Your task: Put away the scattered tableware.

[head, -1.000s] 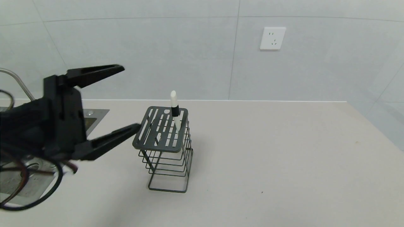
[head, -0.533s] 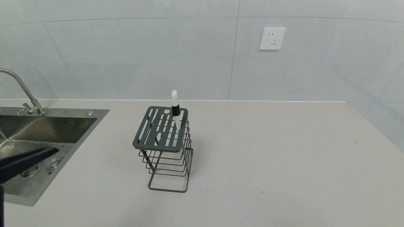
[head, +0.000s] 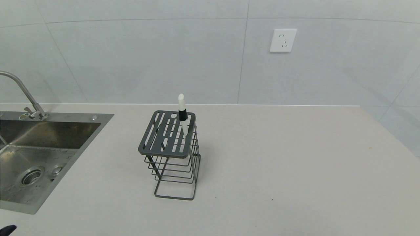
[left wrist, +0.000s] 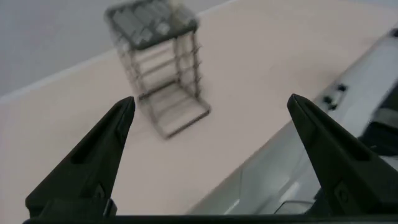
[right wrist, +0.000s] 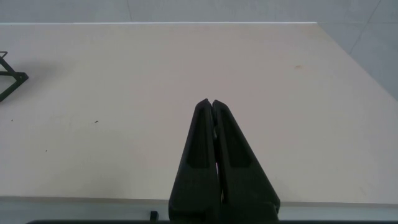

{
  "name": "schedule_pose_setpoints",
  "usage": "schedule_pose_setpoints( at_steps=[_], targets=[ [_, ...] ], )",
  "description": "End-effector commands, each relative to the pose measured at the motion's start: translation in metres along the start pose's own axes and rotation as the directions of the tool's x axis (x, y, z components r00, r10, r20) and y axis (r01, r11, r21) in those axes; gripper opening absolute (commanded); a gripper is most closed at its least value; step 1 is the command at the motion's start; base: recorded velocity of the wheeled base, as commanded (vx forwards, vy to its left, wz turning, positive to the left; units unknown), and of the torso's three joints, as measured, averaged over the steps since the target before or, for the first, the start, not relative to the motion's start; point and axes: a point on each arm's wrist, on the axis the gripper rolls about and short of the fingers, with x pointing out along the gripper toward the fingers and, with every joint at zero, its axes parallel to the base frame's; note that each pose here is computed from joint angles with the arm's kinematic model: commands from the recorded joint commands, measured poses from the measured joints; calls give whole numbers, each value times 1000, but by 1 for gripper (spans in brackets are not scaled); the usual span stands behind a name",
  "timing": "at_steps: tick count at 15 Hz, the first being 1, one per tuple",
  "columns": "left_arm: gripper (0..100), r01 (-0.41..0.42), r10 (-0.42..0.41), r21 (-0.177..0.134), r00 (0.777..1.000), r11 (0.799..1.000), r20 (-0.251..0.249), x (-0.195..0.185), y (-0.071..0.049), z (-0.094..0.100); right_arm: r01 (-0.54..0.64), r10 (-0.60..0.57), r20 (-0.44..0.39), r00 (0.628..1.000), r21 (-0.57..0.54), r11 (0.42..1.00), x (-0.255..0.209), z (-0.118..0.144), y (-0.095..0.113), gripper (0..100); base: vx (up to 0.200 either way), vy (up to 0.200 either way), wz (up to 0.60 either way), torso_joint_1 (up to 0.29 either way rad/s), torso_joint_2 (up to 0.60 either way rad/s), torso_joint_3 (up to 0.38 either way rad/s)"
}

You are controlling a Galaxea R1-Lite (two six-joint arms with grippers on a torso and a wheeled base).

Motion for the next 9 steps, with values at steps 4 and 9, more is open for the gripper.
schedule_pose_setpoints(
  at_steps=[4, 9],
  targets=[
    [100, -234, 221, -85, 966, 969, -137, -3, 0, -27, 0, 0, -1, 1000, 0, 1000, 0, 0, 0, 0, 0, 0, 0, 0, 0, 0],
    [100, -385, 368, -121, 919, 915, -143, -6, -2, -29, 0, 0, -1, 1000, 0, 1000, 0, 0, 0, 0, 0, 0, 0, 0, 0, 0]
  ],
)
